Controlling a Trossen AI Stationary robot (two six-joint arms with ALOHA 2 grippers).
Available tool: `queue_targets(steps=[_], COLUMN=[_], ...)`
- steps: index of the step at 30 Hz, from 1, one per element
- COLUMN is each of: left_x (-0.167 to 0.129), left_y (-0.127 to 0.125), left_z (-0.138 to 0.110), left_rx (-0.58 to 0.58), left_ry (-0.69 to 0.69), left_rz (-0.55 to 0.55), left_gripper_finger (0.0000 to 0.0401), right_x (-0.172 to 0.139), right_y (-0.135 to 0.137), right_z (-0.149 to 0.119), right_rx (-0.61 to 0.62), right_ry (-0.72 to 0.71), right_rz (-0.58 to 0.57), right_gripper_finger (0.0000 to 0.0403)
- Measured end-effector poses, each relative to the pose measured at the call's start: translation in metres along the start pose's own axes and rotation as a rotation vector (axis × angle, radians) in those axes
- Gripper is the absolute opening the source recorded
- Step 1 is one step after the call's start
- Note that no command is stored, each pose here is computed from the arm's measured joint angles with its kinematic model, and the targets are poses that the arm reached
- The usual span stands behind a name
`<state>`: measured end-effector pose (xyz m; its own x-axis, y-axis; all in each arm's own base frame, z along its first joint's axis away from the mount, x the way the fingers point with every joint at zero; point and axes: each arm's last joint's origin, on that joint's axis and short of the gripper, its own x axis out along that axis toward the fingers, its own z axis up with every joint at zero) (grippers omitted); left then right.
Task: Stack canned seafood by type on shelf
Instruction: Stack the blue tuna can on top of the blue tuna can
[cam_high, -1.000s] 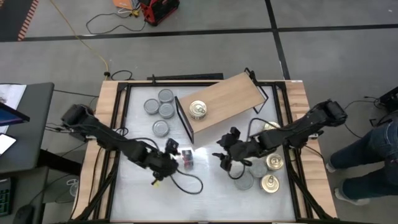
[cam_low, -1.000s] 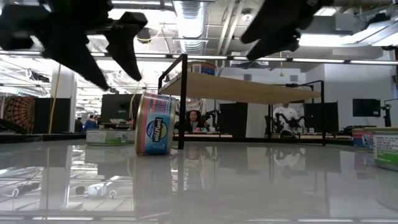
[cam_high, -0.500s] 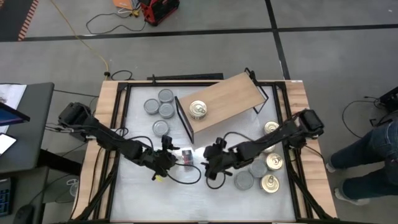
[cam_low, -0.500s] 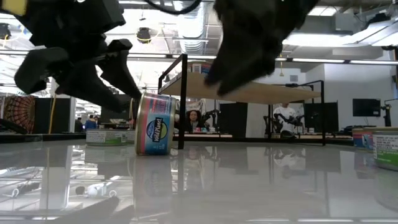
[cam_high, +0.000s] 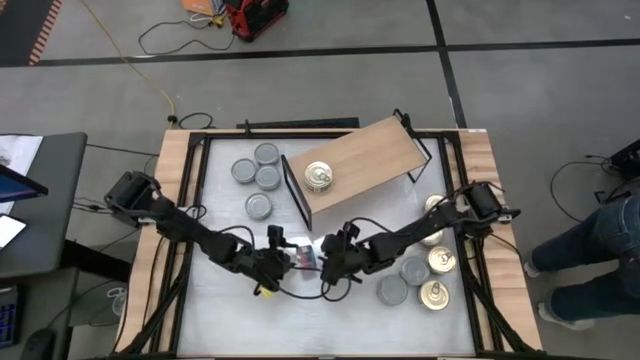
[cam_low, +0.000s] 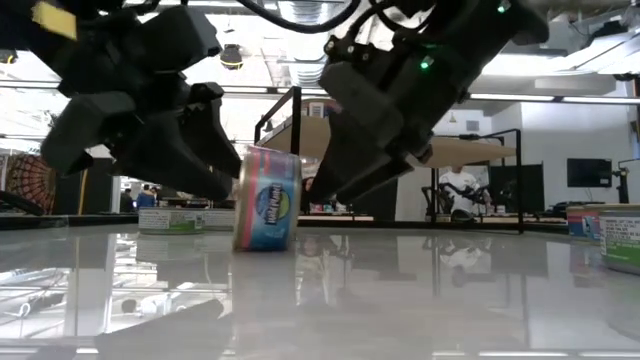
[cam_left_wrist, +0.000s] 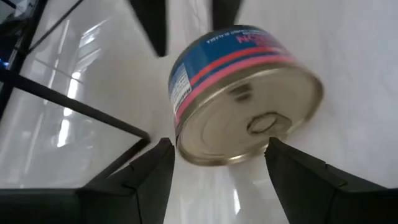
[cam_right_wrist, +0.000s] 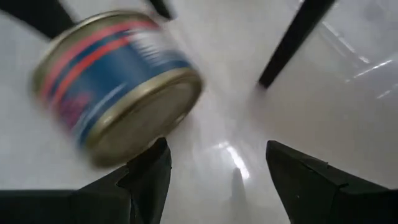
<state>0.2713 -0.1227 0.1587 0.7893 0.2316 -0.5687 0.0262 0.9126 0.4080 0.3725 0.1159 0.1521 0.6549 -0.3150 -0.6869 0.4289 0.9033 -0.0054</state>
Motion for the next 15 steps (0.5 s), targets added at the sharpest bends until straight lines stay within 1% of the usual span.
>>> queue_targets(steps=[5,11,13,15], left_x=[-0.005,-0.011,-0.013,-0.015], left_y=[-0.008,-0.013,-0.013,-0.011], left_z=[0.005,0.007,0.008,0.009], left_rx=[-0.035,-0.009,0.006,0.009], left_ry=[-0.052,-0.075,-0.081,-0.086], left_rz=[-0.024,-0.037,-0.032,-0.014], left_gripper_finger=[0.024,0.024,0.024,0.024], right_x=[0.0,0.001,-0.006,-0.019], right_y=[-0.002,-0.004,-0.006,-0.006], right_z=[0.004,0.006,0.006,0.009], right_rx=[-0.038,-0.066,-0.08,-0.055], right_ry=[-0.016,-0.02,0.006,0.02], right_rz=[-0.001,-0.003,-0.013,0.006], right_gripper_finger=[0.0285,0.0285,0.0285,0.0285])
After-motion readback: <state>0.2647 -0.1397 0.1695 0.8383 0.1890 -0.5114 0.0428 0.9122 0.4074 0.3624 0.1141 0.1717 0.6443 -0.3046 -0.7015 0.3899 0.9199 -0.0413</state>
